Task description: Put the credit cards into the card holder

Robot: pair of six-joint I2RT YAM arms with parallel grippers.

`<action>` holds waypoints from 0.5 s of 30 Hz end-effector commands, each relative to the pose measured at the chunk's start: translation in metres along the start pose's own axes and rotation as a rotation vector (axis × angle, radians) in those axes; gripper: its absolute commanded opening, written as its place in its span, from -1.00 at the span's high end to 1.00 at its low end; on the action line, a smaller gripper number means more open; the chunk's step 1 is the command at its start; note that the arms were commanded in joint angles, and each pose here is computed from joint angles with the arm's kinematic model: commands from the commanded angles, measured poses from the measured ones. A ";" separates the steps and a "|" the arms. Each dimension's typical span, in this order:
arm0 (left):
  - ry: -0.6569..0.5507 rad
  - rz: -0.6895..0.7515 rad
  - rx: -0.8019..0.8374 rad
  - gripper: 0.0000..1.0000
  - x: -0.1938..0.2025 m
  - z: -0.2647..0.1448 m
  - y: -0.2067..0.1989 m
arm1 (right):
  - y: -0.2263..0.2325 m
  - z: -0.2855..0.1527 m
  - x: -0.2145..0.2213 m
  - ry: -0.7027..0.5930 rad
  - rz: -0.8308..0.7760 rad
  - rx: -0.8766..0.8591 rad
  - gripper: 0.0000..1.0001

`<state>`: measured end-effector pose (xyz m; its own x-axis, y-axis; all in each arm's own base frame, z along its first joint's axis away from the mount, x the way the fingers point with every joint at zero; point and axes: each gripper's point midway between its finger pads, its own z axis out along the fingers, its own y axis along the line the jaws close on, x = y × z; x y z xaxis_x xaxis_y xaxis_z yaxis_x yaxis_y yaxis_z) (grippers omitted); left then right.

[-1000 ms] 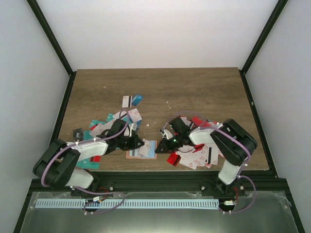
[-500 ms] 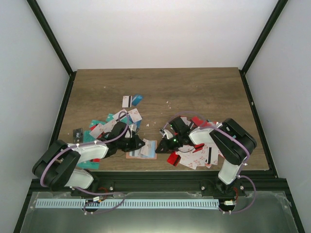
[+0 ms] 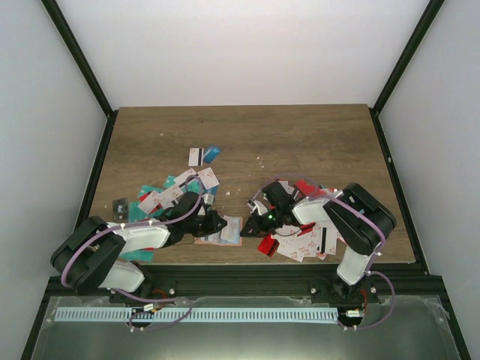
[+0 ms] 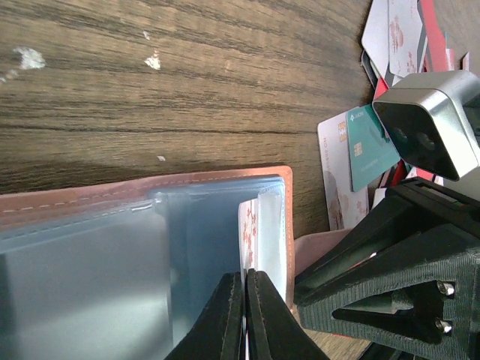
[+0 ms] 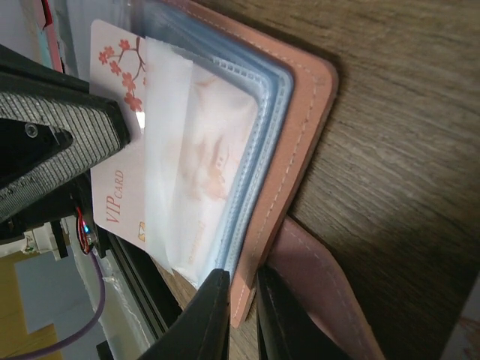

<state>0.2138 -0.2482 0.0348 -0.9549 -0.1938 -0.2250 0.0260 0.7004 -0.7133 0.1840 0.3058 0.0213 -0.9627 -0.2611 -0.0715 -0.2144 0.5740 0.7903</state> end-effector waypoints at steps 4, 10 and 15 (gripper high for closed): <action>0.060 -0.035 -0.078 0.92 0.025 0.005 0.020 | 0.000 -0.001 -0.005 -0.035 0.001 -0.006 0.73; 0.055 -0.036 -0.094 0.76 0.025 0.000 0.019 | 0.000 -0.003 -0.005 -0.043 0.000 -0.002 0.72; 0.036 -0.001 -0.093 0.52 0.018 -0.010 0.008 | 0.001 -0.007 -0.007 -0.057 -0.016 0.011 0.71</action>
<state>0.1993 -0.2444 0.0267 -0.9627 -0.1930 -0.1894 -0.0150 0.7373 -0.6754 0.1853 0.3050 0.0221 -0.9675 -0.2404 -0.0782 -0.2063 0.5717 0.7941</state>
